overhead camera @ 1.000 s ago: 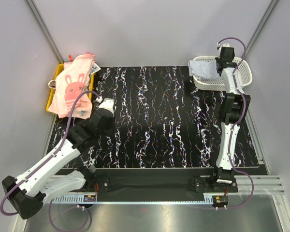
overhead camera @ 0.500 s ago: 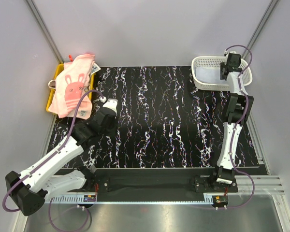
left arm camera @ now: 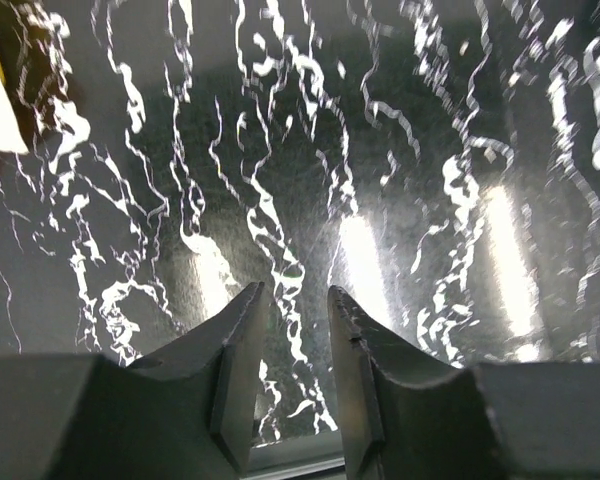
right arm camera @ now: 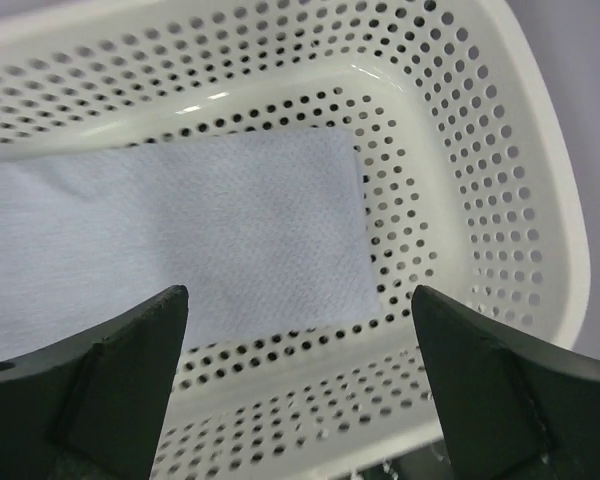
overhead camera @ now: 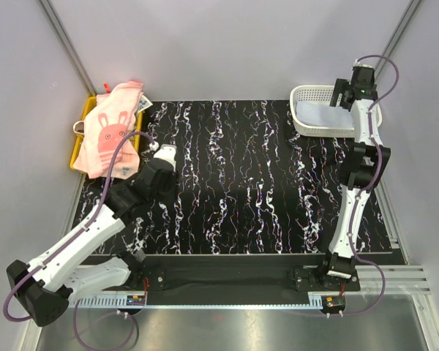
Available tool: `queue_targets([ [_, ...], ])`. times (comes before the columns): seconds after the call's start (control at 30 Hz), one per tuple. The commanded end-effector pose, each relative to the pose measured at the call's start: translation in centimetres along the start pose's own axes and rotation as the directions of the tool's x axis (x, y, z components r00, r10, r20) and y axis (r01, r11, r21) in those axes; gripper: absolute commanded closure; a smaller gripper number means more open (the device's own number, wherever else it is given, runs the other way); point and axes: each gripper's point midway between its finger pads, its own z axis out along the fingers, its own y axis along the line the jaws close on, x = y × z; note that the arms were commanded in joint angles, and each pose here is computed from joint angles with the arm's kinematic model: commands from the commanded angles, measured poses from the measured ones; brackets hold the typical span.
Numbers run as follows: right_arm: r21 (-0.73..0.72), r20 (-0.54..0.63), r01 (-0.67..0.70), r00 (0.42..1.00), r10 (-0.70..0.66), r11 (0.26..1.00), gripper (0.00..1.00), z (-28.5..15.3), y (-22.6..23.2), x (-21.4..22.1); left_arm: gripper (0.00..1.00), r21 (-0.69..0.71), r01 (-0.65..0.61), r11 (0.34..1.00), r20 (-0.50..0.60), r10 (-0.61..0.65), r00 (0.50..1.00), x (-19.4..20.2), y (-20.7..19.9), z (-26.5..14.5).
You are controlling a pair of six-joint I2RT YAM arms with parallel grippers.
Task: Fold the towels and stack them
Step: Neatly place the folded towel into the bin, then grab crumpled towel
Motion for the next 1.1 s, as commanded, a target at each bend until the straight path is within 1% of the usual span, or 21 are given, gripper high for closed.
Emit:
queue_targets([
  [0.0, -0.134, 0.184, -0.19, 0.96, 0.212, 0.973, 0.0, -12.4, 0.5, -10.3, 0.63, 0.027, 0.063, 0.998, 0.12, -0.066, 0.991, -5.0, -0.5, -1.3],
  [0.07, -0.193, 0.147, -0.206, 0.961, 0.236, 0.959, 0.0, -14.2, 3.6, -9.1, 0.61, -0.001, 0.131, 0.991, 0.142, -0.129, 0.981, -6.9, -0.2, -1.3],
  [0.1, -0.229, 0.188, -0.197, 0.952, 0.242, 0.953, 0.0, -17.7, 4.6, -10.6, 0.59, -0.056, 0.183, 0.982, 0.158, -0.172, 0.972, -7.6, 1.1, -0.8],
  [0.13, -0.269, 0.15, -0.175, 0.964, 0.22, 0.947, 0.0, -18.4, 8.2, -8.5, 0.54, -0.084, 0.219, 0.972, 0.184, -0.201, 0.962, -8.8, 1.9, -0.8],
  [0.17, -0.297, 0.149, -0.157, 0.967, 0.207, 0.942, 0.0, -19.7, 10.0, -7.9, 0.54, -0.141, 0.271, 0.952, 0.207, -0.239, 0.949, -9.5, 3.9, -0.5],
  [0.2, -0.341, 0.184, -0.135, 0.961, 0.207, 0.93, 0.0, -23.0, 11.5, -8.5, 0.53, -0.178, 0.33, 0.927, 0.241, -0.284, 0.928, -10.3, 5.2, -0.2],
  [0.23, -0.397, 0.139, -0.118, 0.972, 0.187, 0.91, 0.0, -23.8, 15.5, -5.6, 0.5, -0.207, 0.365, 0.908, 0.24, -0.315, 0.919, -10.5, 6.2, 0.7],
  [0.3, -0.473, 0.143, -0.088, 0.974, 0.176, 0.877, 0.0, -27.2, 18.2, -4.3, 0.48, -0.297, 0.46, 0.837, 0.273, -0.387, 0.88, -10.8, 9.9, 1.7],
  [0.33, -0.491, 0.101, -0.099, 0.98, 0.169, 0.865, 0.0, -27.2, 19.9, -1.6, 0.48, -0.336, 0.502, 0.797, 0.299, -0.415, 0.859, -10.9, 11.2, 2.0],
  [0.37, -0.546, 0.091, -0.071, 0.986, 0.143, 0.835, 0.0, -29.0, 22.5, -0.1, 0.47, -0.396, 0.53, 0.75, 0.31, -0.434, 0.846, -10.5, 13.3, 3.0],
  [0.4, -0.571, 0.092, -0.068, 0.985, 0.146, 0.818, 0.0, -30.4, 23.3, 0.5, 0.47, -0.391, 0.556, 0.733, 0.34, -0.446, 0.828, -11.1, 14.1, 3.8],
  [0.43, -0.583, 0.049, -0.094, 0.987, 0.15, 0.807, 0.0, -30.3, 24.3, 2.6, 0.47, -0.406, 0.564, 0.719, 0.345, -0.451, 0.823, -11.2, 15.0, 4.4],
  [0.47, -0.635, 0.029, -0.077, 0.992, 0.123, 0.769, 0.0, -31.8, 26.3, 4.0, 0.47, -0.451, 0.57, 0.687, 0.331, -0.465, 0.821, -10.6, 16.6, 6.1],
  [0.57, -0.678, -0.008, -0.059, 0.997, 0.073, 0.733, 0.0, -33.8, 28.5, 7.6, 0.47, -0.467, 0.602, 0.648, 0.348, -0.492, 0.798, -11.8, 19.2, 7.8],
  [0.6, -0.693, -0.014, -0.039, 0.999, 0.041, 0.72, 0.0, -35.0, 29.5, 9.3, 0.46, -0.463, 0.602, 0.651, 0.348, -0.491, 0.799, -12.8, 19.9, 9.1],
  [0.67, -0.711, -0.015, -0.027, 1.0, 0.024, 0.702, 0.0, -36.4, 29.9, 10.4, 0.46, -0.461, 0.597, 0.656, 0.334, -0.495, 0.802, -13.6, 21.0, 10.3],
  [0.7, -0.716, -0.032, -0.023, 0.999, 0.0, 0.697, 0.0, -36.7, 30.2, 12.0, 0.44, -0.501, 0.568, 0.653, 0.278, -0.5, 0.82, -12.5, 21.4, 12.2],
  [0.73, -0.72, -0.036, -0.026, 0.999, -0.001, 0.693, 0.0, -37.1, 30.2, 12.4, 0.44, -0.506, 0.572, 0.646, 0.287, -0.499, 0.818, -13.4, 21.7, 12.3],
  [0.8, -0.733, -0.039, -0.021, 0.999, -0.012, 0.68, 0.0, -38.3, 30.0, 13.6, 0.43, -0.553, 0.565, 0.613, 0.249, -0.525, 0.814, -12.1, 22.5, 13.7],
  [0.87, -0.743, -0.024, -0.015, 1.0, -0.004, 0.669, 0.0, -39.1, 29.7, 13.7, 0.42, -0.539, 0.587, 0.604, 0.249, -0.552, 0.796, -12.0, 22.8, 14.5],
  [1.07, -0.711, -0.012, 0.007, 1.0, -0.022, 0.703, 0.0, -38.4, 28.2, 14.9, 0.38, -0.551, 0.629, 0.548, 0.23, -0.625, 0.746, -10.4, 22.6, 15.6],
])
